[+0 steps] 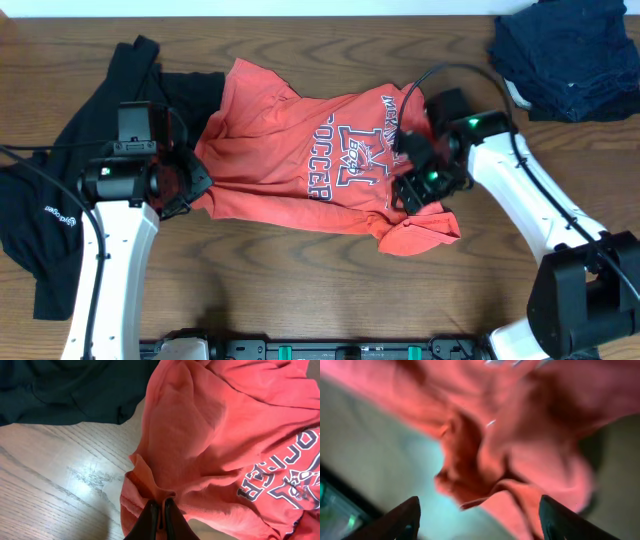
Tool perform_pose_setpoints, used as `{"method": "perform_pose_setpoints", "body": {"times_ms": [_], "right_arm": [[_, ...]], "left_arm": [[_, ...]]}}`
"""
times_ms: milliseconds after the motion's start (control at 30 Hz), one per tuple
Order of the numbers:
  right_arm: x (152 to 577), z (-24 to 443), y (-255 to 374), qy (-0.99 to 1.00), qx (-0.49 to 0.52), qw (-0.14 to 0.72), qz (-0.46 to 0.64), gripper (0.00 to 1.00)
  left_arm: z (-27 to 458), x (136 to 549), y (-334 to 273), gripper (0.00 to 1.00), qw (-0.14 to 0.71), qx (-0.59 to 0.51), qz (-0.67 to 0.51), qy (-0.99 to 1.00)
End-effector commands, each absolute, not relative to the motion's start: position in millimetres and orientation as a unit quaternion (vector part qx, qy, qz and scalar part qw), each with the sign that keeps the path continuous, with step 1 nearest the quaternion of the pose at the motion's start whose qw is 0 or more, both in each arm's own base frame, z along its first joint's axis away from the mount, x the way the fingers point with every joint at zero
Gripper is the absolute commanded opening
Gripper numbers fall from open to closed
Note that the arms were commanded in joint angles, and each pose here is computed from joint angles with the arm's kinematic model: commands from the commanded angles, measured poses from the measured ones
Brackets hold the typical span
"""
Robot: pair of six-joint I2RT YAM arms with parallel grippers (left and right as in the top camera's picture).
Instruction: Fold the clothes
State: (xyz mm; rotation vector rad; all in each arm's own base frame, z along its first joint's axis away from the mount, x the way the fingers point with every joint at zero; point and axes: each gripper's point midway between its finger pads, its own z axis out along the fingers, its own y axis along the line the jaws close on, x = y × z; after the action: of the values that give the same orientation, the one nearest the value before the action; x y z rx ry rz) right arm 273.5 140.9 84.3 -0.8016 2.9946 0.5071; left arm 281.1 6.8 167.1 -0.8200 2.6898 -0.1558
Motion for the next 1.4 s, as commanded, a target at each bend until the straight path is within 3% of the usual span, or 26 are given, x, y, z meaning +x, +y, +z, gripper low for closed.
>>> {"method": "perform_pose_setpoints", "body": {"times_ms": [0, 400, 733, 833, 900, 967, 1100, 1367], "right_arm": [[254, 77, 151, 0.941, -0.280, -0.025, 0.189, 0.74], [246, 38, 164, 0.930, -0.283, 0.003, 0.233, 0.61], [225, 23, 161, 0.930, -0.280, -0.024, 0.236, 0.42], [224, 24, 161, 0.930, -0.280, -0.026, 0.236, 0.29], [226, 24, 161, 0.930, -0.281, -0.023, 0.235, 0.04], [232, 28, 162, 0.931, -0.280, -0.014, 0.235, 0.01], [265, 60, 163, 0.934, -0.267, 0.033, 0.234, 0.01], [356, 186, 117, 0.949, -0.186, 0.206, 0.150, 0.01]], "left_arm": [[155, 283, 12, 0.06, 0.144, -0.293, -0.040, 0.944], [133, 297, 12, 0.06, 0.124, -0.294, -0.035, 0.947], [134, 300, 12, 0.06, 0.129, -0.290, -0.035, 0.948], [134, 300, 12, 0.06, 0.130, -0.290, -0.036, 0.948], [134, 301, 12, 0.06, 0.131, -0.290, -0.036, 0.947], [135, 302, 12, 0.06, 0.133, -0.288, -0.037, 0.948], [154, 314, 10, 0.06, 0.176, -0.253, -0.043, 0.950], [251, 335, 20, 0.06, 0.353, -0.235, -0.053, 0.904]]}}
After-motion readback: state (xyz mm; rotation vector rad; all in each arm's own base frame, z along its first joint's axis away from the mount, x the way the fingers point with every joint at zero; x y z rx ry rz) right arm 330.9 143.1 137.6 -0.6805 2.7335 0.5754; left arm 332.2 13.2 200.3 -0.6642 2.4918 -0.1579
